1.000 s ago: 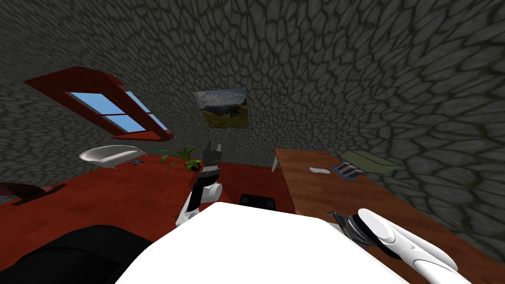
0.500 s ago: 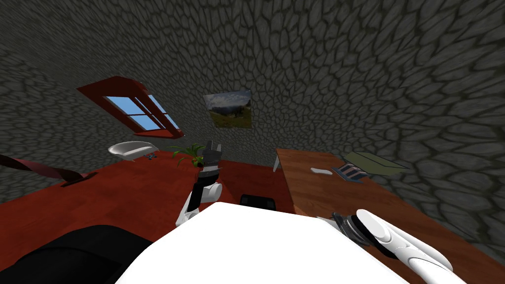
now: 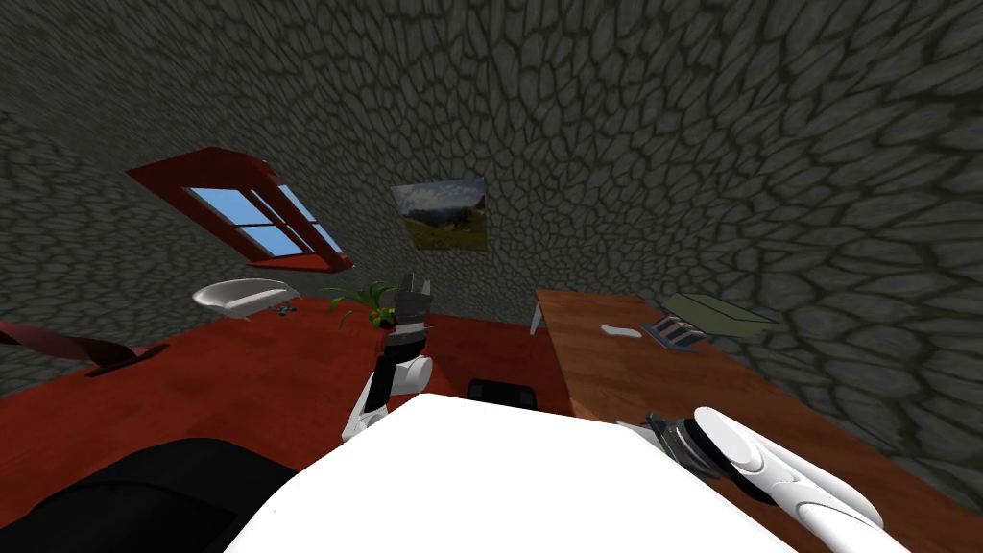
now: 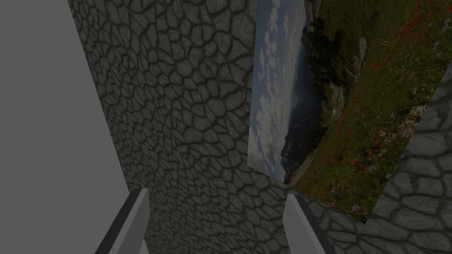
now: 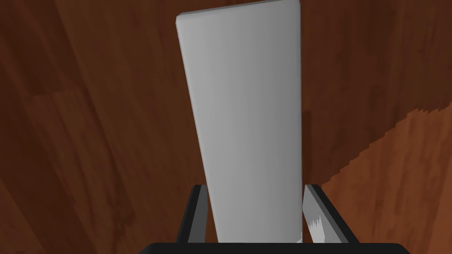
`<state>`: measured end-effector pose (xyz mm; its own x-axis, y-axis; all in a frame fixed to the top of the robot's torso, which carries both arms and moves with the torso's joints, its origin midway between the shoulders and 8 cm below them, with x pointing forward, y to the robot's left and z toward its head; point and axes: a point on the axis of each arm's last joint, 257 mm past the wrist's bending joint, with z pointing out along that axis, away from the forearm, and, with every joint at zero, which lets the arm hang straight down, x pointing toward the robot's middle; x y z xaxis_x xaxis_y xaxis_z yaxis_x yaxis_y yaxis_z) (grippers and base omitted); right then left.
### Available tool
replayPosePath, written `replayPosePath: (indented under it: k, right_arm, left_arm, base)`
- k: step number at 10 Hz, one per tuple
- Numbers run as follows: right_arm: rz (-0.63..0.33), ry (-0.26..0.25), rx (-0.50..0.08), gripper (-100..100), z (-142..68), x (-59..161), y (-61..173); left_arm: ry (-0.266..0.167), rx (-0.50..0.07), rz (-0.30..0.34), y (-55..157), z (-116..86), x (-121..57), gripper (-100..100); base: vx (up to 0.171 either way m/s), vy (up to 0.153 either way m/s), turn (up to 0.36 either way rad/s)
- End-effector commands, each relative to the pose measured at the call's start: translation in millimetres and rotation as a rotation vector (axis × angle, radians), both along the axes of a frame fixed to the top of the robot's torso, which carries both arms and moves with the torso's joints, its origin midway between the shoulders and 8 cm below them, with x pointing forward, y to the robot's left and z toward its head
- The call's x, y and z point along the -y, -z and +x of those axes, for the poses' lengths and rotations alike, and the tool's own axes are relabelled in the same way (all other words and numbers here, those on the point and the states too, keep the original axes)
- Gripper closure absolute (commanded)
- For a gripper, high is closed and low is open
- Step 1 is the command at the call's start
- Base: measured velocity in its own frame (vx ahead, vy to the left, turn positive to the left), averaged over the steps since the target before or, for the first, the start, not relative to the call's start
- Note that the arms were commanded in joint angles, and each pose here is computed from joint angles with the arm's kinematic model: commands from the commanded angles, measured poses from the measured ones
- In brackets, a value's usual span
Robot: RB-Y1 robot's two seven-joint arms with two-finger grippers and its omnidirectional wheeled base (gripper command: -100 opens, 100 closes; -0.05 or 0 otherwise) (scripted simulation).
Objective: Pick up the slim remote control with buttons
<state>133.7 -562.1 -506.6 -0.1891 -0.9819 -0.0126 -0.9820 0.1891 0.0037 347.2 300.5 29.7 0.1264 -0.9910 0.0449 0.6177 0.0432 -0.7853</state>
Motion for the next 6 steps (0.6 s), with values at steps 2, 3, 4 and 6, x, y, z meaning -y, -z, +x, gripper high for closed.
replayPosePath:
  k: [2,3,4,6]
  right_arm:
    - [0.000,-0.049,-0.001,100,0.7,0.4,-9.7]
    - [0.000,-0.075,-0.002,100,1.3,0.6,-14.5]
    - [0.000,-0.102,-0.003,100,1.8,0.6,-19.4]
    - [0.000,-0.086,-0.004,0,1.5,0.0,-16.0]
  left_arm:
    - [0.000,0.000,0.000,0.0,0.0,0.0,0]
    - [0.000,0.000,0.000,0.0,0.0,0.0,0]
    - [0.000,0.000,0.000,0.0,0.0,0.0,0]
    - [0.000,0.000,0.000,-0.1,0.0,0.1,0]
  base:
    - [0.122,0.038,-0.222]
    - [0.151,0.053,-0.295]
    - [0.169,0.028,-0.211]
    - [0.043,0.009,-0.011]
